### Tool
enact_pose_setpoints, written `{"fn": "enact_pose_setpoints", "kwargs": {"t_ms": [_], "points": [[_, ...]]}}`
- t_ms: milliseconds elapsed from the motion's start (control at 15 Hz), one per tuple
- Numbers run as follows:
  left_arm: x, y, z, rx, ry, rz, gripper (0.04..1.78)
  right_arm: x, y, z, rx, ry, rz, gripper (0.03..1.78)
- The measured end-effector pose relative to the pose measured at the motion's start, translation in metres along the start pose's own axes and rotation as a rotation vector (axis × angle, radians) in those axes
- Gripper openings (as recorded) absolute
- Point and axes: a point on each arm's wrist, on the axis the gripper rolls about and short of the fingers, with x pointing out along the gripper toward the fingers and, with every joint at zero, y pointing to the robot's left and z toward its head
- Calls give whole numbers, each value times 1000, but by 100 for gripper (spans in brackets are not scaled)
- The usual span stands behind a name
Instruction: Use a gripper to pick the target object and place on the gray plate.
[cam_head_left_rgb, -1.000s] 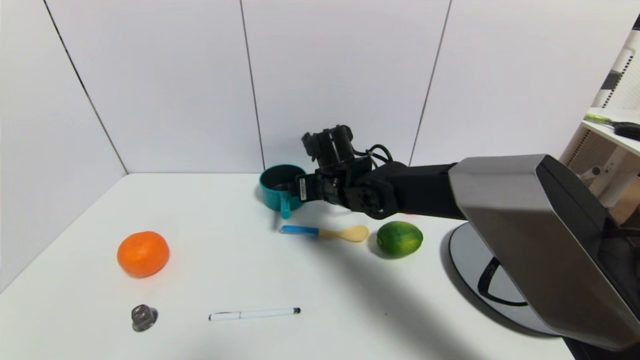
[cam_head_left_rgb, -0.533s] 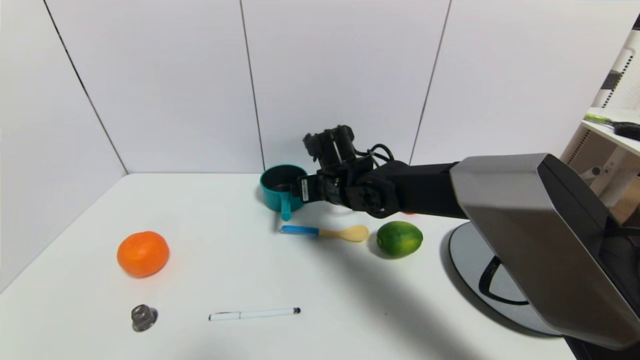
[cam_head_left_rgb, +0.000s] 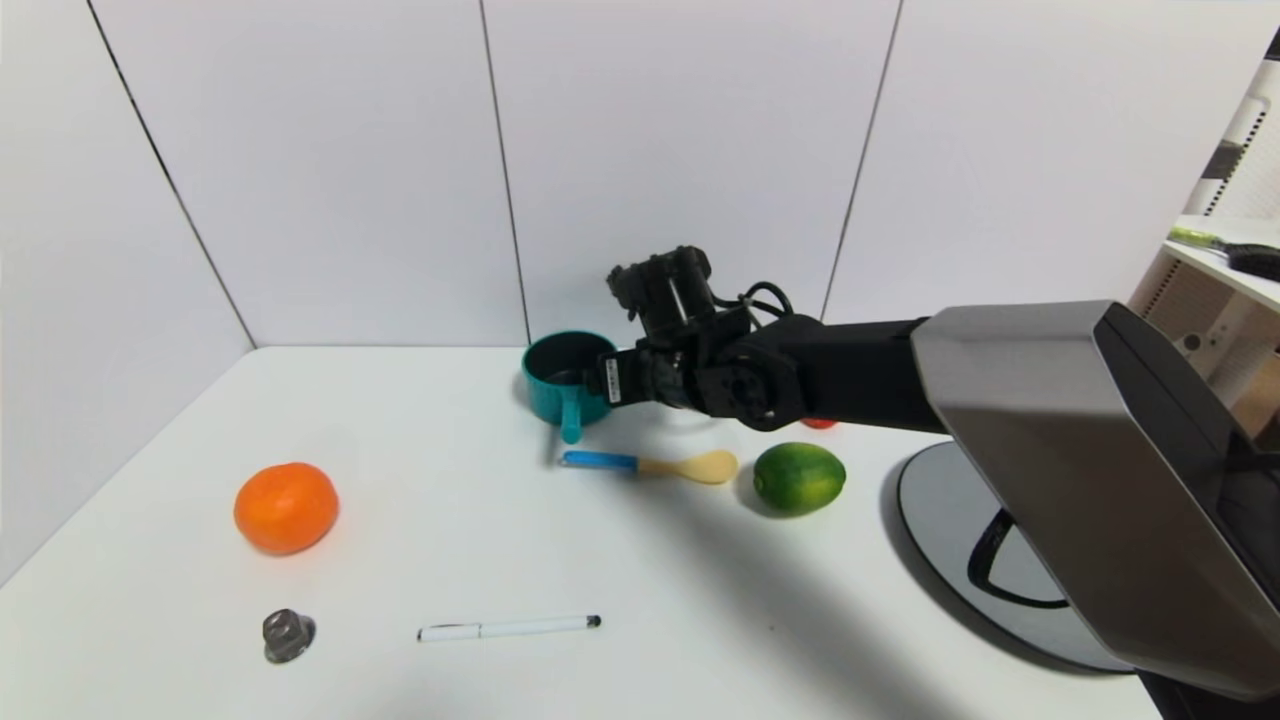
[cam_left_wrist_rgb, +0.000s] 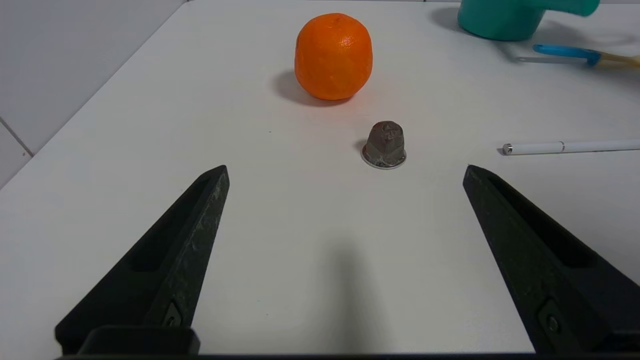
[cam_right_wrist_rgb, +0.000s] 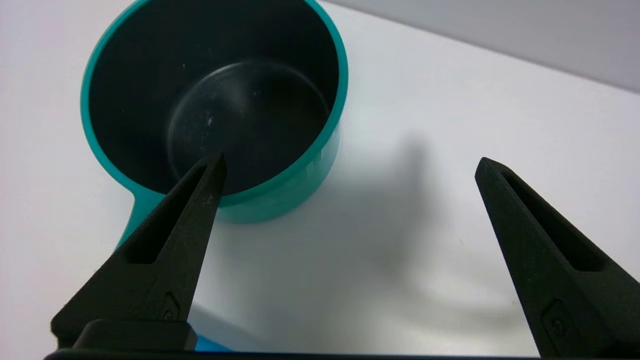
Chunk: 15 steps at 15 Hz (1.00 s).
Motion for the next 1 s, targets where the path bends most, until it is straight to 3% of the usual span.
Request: {"fn": "enact_pose_setpoints", "kwargs": {"t_ms": [600, 1000], "points": [[0, 0, 0, 0, 0, 0, 169, -10, -3, -3, -36, 91, -15, 171], [0, 0, 0, 0, 0, 0, 169, -11, -6, -2, -32, 93, -16, 171]]}}
